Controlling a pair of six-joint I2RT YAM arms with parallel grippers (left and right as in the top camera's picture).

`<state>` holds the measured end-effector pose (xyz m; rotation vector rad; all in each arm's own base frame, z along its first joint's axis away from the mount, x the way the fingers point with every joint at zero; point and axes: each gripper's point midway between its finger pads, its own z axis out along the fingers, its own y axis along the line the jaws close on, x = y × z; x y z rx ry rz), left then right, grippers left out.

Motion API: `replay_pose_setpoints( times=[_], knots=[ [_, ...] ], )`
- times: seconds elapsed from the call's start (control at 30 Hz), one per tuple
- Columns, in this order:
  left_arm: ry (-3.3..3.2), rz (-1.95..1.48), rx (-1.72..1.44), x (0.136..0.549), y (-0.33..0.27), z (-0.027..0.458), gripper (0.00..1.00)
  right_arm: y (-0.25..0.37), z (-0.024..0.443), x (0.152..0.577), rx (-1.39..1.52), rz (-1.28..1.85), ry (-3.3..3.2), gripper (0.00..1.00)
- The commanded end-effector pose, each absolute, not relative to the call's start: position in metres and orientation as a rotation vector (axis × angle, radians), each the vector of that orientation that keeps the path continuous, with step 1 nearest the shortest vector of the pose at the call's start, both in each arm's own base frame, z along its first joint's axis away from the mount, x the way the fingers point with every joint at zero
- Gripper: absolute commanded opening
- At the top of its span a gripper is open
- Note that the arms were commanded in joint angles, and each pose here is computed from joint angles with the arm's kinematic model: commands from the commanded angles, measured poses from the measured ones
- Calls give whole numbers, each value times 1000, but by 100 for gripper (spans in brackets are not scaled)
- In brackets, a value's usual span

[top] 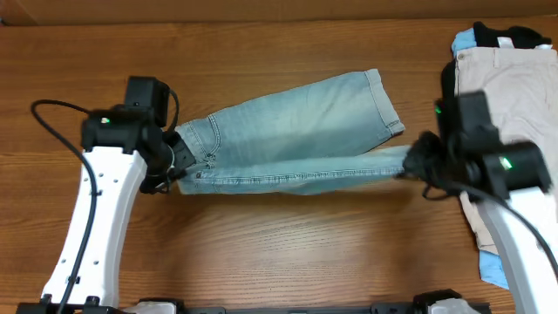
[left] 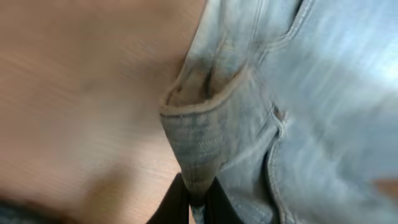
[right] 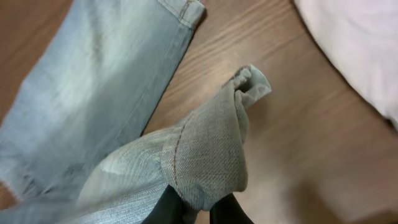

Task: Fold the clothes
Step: 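Lift the bottom edge with both grippers and fold it up over the top half, then lower the folded edge and open both grippers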

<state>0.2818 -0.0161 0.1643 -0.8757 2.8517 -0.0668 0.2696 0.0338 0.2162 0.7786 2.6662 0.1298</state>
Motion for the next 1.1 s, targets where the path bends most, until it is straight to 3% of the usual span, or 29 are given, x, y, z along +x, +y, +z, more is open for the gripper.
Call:
replay_pose_setpoints(
  times=[0.0, 0.37, 0.8, 0.87, 0.9, 0.93, 0.97, 1.0, 1.07],
  knots=[
    [2751, 7, -920, 298, -2, 142, 4, 27, 190, 306, 753, 9, 2697, 9],
    [2537, 3, -898, 374, 7, 108, 4, 33, 116, 407, 774, 42, 2624, 9],
    [2315, -117, -854, 454, 3, 97, 4, 39, 139, 482, 611, 151, 2364, 13],
    [2287, -133, -848, 461, 2, 99, 20, 39, 137, 489, 609, 160, 2347, 21],
    [2282, -135, -846, 463, 2, 99, 40, 40, 136, 491, 609, 161, 2344, 38],
    [2279, -135, -846, 464, 2, 99, 68, 40, 132, 493, 609, 161, 2345, 64],
    [2280, -135, -846, 464, 2, 98, 89, 40, 129, 495, 608, 161, 2343, 91],
    [2276, -122, -849, 464, 4, 98, 100, 41, 124, 498, 608, 161, 2345, 100],
    [2264, -92, -857, 464, 9, 99, 100, 41, 117, 499, 611, 155, 2354, 100]
  ],
)
